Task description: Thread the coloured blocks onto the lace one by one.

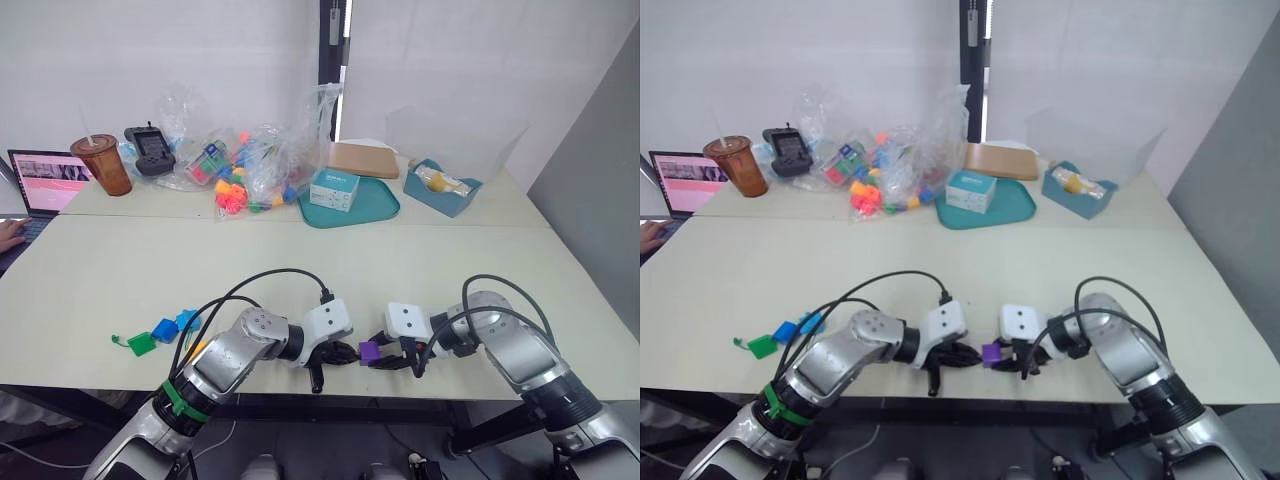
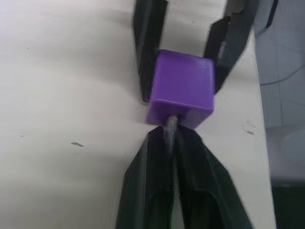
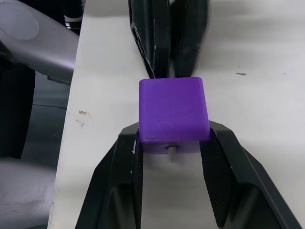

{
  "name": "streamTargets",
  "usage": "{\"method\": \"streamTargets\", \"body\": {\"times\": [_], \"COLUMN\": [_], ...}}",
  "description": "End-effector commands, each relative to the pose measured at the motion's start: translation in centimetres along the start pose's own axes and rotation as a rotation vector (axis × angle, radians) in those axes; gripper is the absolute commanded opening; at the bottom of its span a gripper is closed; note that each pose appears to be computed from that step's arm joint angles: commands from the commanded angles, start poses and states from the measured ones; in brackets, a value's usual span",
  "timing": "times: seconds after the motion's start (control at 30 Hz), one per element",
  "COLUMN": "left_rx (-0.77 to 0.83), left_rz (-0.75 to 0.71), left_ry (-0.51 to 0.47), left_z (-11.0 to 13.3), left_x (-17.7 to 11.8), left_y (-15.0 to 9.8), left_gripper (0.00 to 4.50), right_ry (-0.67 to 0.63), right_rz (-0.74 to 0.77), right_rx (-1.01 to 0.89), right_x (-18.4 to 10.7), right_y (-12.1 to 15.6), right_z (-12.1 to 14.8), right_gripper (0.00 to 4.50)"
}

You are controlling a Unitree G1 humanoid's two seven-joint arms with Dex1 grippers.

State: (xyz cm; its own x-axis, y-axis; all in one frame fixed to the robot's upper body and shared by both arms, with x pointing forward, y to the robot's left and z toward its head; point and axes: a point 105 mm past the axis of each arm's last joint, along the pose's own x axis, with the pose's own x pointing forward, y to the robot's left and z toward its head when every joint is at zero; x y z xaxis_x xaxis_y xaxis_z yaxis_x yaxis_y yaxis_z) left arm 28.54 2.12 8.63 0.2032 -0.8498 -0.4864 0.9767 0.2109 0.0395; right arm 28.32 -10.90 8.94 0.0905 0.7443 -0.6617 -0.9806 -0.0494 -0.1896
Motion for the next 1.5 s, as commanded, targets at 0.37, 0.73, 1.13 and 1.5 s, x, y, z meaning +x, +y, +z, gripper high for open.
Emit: {"method": "streamTargets", "body": {"times": [0.37, 0.73, 1.13, 1.5], "left_rx": [0.044, 0.114, 0.106, 0.147], "left_rz": [0.056, 0.072, -0.012, -0.033], "left_ry": [-0.053, 0.081, 0.006, -0.106], "left_z": [0.3, -4.0, -3.1, 1.0], "left_x": [-3.7, -3.3, -2.1, -0.3], "left_y": [-0.4, -0.6, -1.4, -1.4], "left_gripper": [2.58, 2.58, 0.04, 0.04], "right_ry": [0.001, 0.002, 0.005, 0.006], "right_rz": [0.064, 0.059, 0.045, 0.043], "right_rx": [0.022, 0.028, 0.032, 0.033], "right_x": [1.5, 1.2, 0.9, 1.1], "right_y": [1.3, 1.2, 1.1, 1.1], "right_z": [-0.3, -0.3, -0.2, -0.2], "right_gripper": [1.18, 1.18, 1.18, 1.18]}}
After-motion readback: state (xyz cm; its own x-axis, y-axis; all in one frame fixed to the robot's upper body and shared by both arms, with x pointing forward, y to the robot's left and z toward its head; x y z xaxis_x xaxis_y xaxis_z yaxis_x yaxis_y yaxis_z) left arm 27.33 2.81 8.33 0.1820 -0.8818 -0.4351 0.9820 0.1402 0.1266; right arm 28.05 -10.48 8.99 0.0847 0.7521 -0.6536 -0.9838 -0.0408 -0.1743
